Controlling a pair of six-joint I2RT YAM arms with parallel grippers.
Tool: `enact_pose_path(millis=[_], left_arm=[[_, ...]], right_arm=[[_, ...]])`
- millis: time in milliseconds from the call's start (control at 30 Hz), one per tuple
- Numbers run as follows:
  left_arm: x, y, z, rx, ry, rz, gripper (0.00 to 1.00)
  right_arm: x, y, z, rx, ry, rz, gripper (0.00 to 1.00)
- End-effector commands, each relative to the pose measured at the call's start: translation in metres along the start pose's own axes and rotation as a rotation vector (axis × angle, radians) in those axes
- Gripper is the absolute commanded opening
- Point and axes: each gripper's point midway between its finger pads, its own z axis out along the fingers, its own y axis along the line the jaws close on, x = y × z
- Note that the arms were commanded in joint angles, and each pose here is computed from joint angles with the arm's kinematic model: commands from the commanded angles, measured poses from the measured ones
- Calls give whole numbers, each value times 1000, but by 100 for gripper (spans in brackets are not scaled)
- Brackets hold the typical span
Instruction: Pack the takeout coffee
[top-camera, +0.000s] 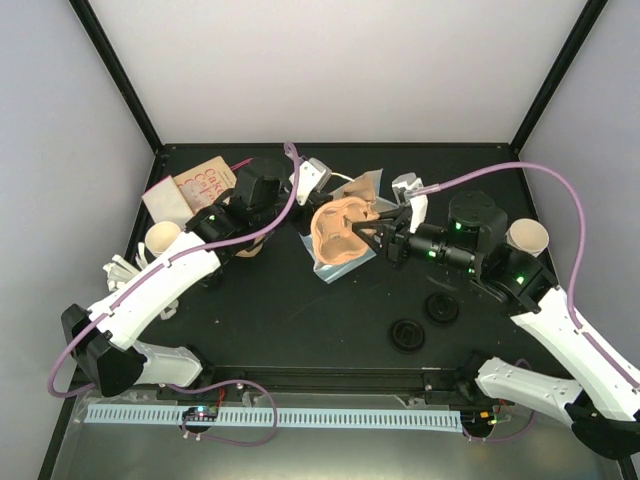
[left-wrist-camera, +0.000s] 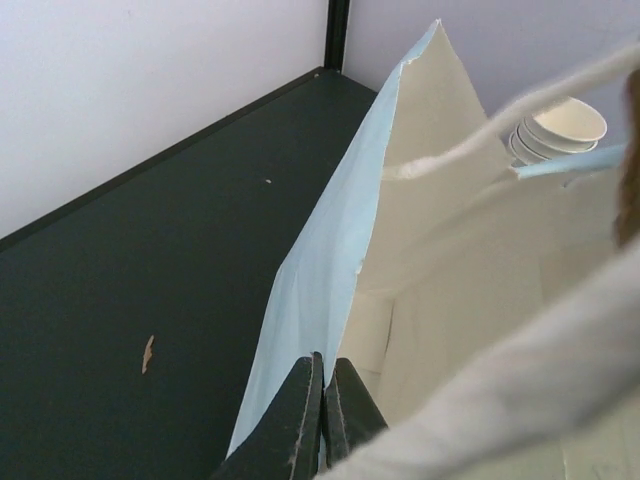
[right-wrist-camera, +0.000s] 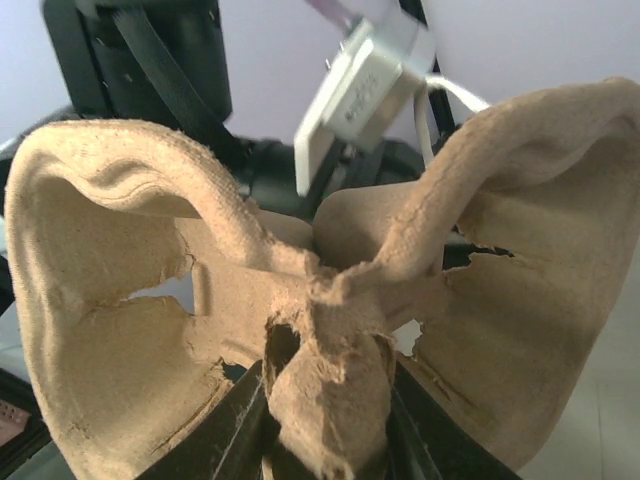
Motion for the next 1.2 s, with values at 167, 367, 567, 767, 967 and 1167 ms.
enact_pose_path(millis=[167, 367, 567, 767, 967, 1167], left_arm=[[-33, -11, -27, 40, -122, 0, 1], [-27, -11, -27, 39, -109, 18, 2], [-14, -10, -22, 36, -78, 50, 2], [-7, -16, -16, 80, -52, 52, 2], [-6, -17, -17, 80, -48, 54, 1], [2, -18, -10, 84, -14, 52, 2]], right_arm=[[29, -13, 4, -1, 46, 93, 25], [58, -38, 12, 58, 146, 166, 25], [72, -48, 17, 22, 201, 255, 25], [67, -71, 20, 129, 186, 234, 25], [96, -111, 26, 308, 329, 152, 26], [94, -129, 24, 445, 318, 64, 27]])
